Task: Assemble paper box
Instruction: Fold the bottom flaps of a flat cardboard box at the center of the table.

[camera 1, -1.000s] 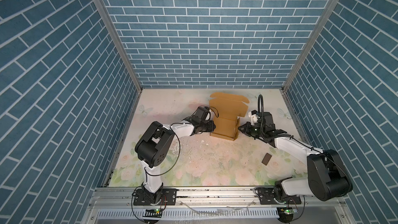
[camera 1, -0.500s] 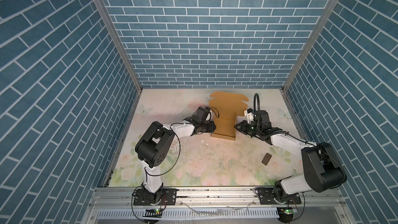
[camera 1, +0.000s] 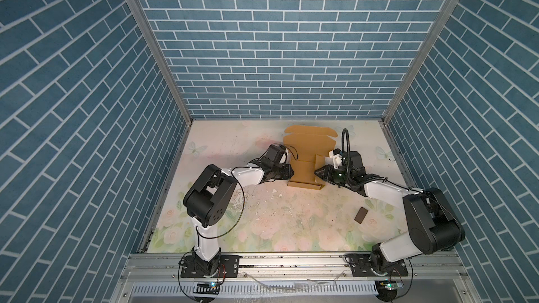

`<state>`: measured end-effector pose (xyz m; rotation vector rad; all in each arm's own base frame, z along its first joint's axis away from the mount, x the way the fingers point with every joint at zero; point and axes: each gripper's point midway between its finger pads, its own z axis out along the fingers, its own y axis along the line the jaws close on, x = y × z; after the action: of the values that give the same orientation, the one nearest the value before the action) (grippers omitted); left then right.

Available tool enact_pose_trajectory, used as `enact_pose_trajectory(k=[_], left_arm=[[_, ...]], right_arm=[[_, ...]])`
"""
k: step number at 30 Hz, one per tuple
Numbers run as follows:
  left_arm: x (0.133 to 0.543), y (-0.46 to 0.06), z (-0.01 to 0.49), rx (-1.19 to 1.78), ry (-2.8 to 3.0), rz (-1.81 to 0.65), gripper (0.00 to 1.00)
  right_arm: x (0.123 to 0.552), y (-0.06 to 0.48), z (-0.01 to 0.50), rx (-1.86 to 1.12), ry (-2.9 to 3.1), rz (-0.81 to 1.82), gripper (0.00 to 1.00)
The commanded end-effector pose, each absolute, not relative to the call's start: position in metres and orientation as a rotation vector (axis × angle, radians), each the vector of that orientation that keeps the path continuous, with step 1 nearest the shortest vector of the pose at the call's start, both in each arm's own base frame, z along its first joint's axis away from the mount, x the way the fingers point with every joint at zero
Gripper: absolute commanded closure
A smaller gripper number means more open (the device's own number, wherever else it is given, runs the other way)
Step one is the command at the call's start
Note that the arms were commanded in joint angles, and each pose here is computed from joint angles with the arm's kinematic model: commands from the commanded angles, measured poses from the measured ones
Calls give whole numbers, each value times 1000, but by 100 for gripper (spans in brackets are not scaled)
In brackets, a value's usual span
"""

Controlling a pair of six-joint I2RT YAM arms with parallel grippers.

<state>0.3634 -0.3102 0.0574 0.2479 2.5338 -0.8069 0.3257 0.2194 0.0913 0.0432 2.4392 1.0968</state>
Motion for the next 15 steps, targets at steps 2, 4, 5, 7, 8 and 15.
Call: enact_pose_trajectory(k=[2, 4, 5, 7, 8, 15], left_arm=[[366, -318, 62, 271, 2516, -823, 67], [366, -318, 64, 277, 2511, -828, 67], [366, -319, 65, 278, 2509, -828, 67], [366, -318, 63, 273, 2512, -824, 67], [366, -318, 62, 272, 2514, -824, 67], [366, -318, 63, 272, 2513, -824, 67]], right_arm=[[321, 212, 75, 44, 2480, 1045, 67], [321, 207, 74, 74, 2480, 1030, 73], [322, 205, 75, 84, 2477, 1025, 77], [322, 200, 74, 100, 2496, 987, 85], [322, 197, 72, 103, 2515, 957, 89], [312, 175, 56, 104, 2665, 731, 95]])
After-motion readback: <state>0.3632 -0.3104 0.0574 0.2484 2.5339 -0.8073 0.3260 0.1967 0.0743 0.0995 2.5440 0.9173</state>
